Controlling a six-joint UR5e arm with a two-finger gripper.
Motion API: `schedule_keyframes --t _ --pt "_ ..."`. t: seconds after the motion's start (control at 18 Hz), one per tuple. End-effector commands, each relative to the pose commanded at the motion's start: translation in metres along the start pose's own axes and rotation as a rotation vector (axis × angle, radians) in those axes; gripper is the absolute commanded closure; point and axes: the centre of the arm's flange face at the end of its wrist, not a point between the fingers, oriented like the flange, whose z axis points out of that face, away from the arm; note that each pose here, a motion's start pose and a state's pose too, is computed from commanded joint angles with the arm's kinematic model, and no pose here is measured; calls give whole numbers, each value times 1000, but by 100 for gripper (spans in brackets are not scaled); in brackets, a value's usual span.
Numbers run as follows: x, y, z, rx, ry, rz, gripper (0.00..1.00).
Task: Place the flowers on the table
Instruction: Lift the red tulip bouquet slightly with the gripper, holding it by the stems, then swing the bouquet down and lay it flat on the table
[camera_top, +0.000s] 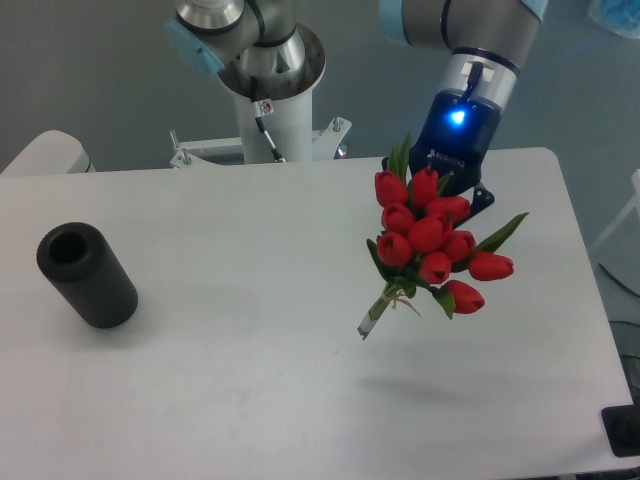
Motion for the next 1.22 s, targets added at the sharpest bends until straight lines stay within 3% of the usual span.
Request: schedule_keyframes --t 0.39,0.72,0.83,1.0,1.22 --pt "2 -11 -13 -87 -71 39 79" --pt "21 -29 -39 -271 -209 117 80" --pt "36 -34 -29 -341 -206 175 80" --pt "48 -25 -15 -535 -200 263 81" --pt "71 -2 45 -831 -136 403 82"
